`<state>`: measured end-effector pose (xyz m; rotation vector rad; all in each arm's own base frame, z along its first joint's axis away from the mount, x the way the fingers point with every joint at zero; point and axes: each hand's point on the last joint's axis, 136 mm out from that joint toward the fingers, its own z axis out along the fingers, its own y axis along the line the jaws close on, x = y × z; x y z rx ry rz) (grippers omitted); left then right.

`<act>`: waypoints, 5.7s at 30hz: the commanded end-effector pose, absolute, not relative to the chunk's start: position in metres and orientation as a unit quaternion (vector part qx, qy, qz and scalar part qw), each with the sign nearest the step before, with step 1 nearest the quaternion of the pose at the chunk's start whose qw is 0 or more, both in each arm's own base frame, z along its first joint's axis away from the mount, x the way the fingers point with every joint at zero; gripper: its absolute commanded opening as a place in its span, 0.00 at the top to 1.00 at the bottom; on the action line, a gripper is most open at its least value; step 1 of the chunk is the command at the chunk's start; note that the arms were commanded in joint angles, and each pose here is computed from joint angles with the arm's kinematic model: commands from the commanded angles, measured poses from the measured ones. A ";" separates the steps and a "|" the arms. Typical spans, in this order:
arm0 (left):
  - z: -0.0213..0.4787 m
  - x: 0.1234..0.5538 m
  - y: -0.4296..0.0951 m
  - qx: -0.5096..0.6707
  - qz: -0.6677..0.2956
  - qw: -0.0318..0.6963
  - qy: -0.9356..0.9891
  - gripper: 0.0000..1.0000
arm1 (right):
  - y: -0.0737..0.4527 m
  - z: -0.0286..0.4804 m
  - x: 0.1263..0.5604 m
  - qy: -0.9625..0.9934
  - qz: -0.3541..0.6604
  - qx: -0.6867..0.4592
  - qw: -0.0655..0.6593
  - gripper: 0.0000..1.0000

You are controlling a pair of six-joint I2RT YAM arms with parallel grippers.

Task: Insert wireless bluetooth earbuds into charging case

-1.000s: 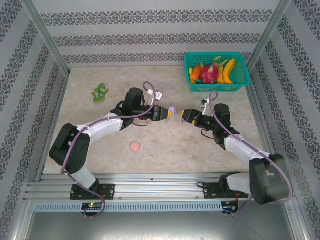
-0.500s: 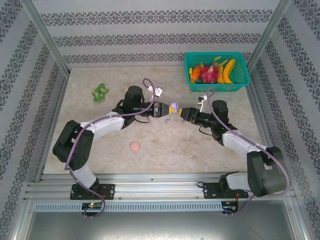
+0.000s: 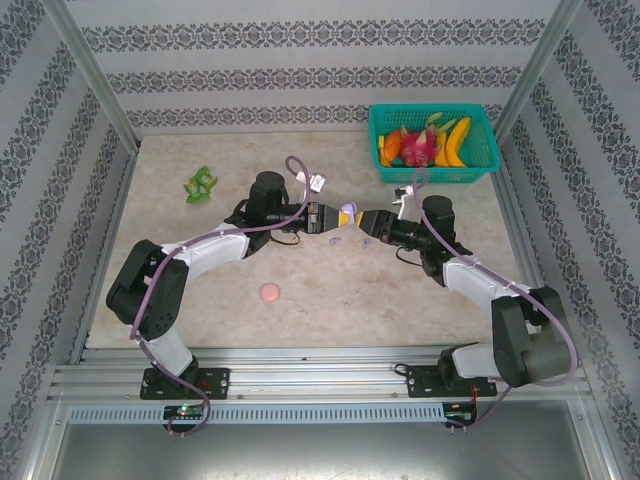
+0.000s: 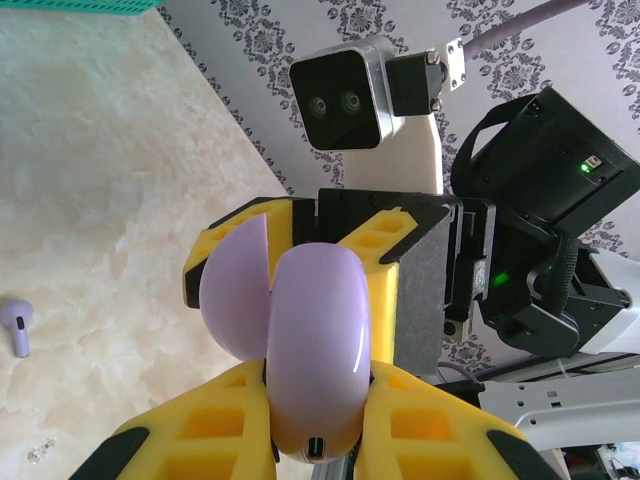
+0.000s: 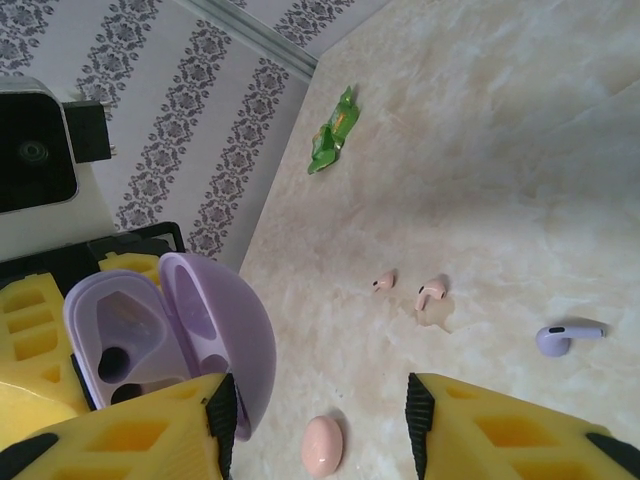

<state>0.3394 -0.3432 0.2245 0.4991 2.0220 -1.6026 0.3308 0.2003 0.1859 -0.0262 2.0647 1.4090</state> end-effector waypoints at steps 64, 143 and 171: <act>0.293 0.366 -0.252 0.229 -0.303 0.352 0.855 0.00 | 0.208 0.192 0.356 0.820 0.449 -0.061 0.350 1.00; 0.203 0.366 -0.322 0.385 -0.414 0.095 0.820 0.55 | 0.238 0.212 0.366 0.776 0.200 -0.291 0.523 1.00; 0.208 0.365 -0.321 0.388 -0.414 0.118 0.815 0.90 | 0.230 0.228 0.372 0.790 0.201 -0.252 0.522 0.78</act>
